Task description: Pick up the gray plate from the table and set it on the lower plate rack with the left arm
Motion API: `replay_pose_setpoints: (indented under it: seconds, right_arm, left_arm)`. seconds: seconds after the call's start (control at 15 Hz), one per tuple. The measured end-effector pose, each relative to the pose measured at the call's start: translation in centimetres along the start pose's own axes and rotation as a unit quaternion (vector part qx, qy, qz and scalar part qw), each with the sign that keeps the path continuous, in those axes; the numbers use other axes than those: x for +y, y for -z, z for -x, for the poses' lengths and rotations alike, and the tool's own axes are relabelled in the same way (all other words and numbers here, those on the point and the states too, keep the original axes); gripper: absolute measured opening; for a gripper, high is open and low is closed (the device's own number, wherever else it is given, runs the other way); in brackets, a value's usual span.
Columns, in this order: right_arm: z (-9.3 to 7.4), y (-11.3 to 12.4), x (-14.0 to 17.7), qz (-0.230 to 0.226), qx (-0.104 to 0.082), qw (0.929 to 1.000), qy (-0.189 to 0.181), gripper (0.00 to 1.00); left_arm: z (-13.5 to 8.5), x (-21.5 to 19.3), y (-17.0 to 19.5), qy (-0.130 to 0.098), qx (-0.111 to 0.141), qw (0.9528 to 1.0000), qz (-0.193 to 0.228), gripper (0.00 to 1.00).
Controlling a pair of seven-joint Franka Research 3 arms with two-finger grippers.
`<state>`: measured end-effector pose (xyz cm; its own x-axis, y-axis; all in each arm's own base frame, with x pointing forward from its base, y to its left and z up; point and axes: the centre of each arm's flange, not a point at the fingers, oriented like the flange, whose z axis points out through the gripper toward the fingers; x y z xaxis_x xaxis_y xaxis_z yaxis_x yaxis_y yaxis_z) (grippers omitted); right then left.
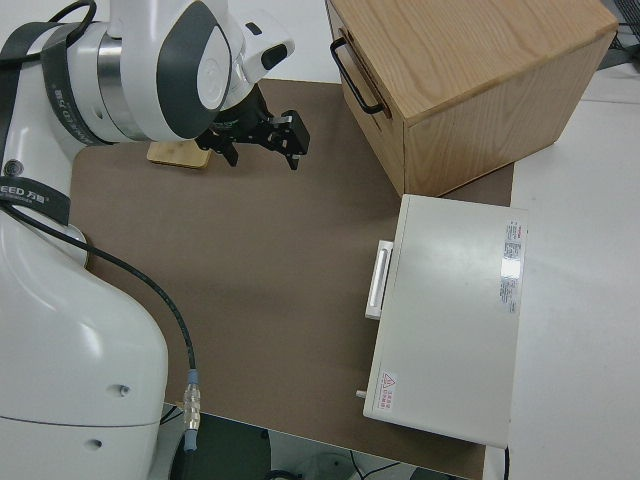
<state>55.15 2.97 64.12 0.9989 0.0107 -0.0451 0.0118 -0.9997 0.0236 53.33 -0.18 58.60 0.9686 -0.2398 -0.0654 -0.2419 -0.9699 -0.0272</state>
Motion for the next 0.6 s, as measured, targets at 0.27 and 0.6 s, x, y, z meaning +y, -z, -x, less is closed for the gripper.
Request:
replay_pose_setpoints:
  seconds: [0.27, 0.6]
  right_arm:
    - [0.0, 0.0, 0.0, 0.0, 0.0, 1.0, 0.0, 0.99]
    - [0.0, 0.0, 0.0, 0.0, 0.0, 1.0, 0.0, 0.99]
  left_arm:
    - [-0.3, 1.1, -1.2, 0.032, -0.009, 0.9993, 0.017, 1.0]
    - [-0.8, 1.6, -4.4, 0.034, -0.016, 0.9989, 0.027, 1.0]
